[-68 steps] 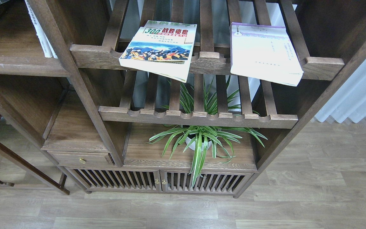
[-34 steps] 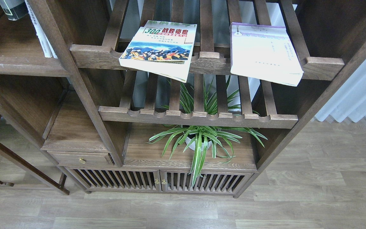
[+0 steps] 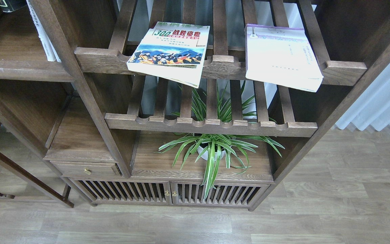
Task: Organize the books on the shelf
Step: 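Stand the green book upright among the books and withdraw the left gripper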
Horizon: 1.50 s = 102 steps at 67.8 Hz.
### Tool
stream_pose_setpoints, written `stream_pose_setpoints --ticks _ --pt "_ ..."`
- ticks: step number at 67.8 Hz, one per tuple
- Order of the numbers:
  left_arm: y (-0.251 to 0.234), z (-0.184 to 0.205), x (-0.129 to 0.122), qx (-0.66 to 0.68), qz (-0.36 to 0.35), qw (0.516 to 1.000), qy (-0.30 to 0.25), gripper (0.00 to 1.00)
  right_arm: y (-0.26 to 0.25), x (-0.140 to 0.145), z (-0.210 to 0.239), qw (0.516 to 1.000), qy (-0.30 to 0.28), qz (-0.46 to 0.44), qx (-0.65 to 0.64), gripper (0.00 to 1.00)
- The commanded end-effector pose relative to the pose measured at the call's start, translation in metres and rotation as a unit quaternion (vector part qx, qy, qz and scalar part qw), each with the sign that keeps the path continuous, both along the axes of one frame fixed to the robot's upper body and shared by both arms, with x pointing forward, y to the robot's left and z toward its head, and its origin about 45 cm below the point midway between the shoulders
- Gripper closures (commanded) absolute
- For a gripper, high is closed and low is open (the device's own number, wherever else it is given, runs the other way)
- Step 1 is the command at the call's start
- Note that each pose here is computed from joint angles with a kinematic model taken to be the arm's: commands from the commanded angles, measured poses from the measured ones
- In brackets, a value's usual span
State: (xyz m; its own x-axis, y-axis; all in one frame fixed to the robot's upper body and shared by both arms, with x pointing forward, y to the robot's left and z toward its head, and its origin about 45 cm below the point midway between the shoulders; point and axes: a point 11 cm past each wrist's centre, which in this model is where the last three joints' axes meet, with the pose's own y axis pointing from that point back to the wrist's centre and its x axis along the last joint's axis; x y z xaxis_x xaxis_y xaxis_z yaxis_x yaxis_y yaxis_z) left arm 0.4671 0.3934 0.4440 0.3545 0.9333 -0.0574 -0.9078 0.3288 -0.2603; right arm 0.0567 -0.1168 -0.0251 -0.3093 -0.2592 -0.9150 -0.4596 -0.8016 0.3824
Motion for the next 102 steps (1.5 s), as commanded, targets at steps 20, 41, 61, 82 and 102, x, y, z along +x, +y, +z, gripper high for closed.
stream_pose_setpoints --ticks 20,41,61,82,102 --pt "0.004 -0.016 -0.008 0.010 0.000 1.000 0.011 0.93 0.000 0.001 0.000 1.000 0.001 -0.003 0.002 0.00" --pt "0.016 -0.025 -0.015 -0.086 -0.010 0.996 0.013 0.43 0.000 0.001 0.001 1.000 0.000 -0.003 0.002 0.00" --pt "0.027 -0.037 -0.022 -0.131 -0.009 0.991 0.018 0.40 0.000 0.002 0.001 1.000 0.000 -0.003 0.003 0.00" --pt "0.047 -0.037 -0.035 -0.205 -0.001 0.979 -0.007 0.39 0.000 0.002 0.001 1.000 0.001 -0.007 0.005 0.00" --pt "0.036 -0.043 -0.033 -0.252 -0.020 0.967 -0.010 0.38 0.000 0.002 0.001 1.000 0.002 -0.008 0.005 0.00"
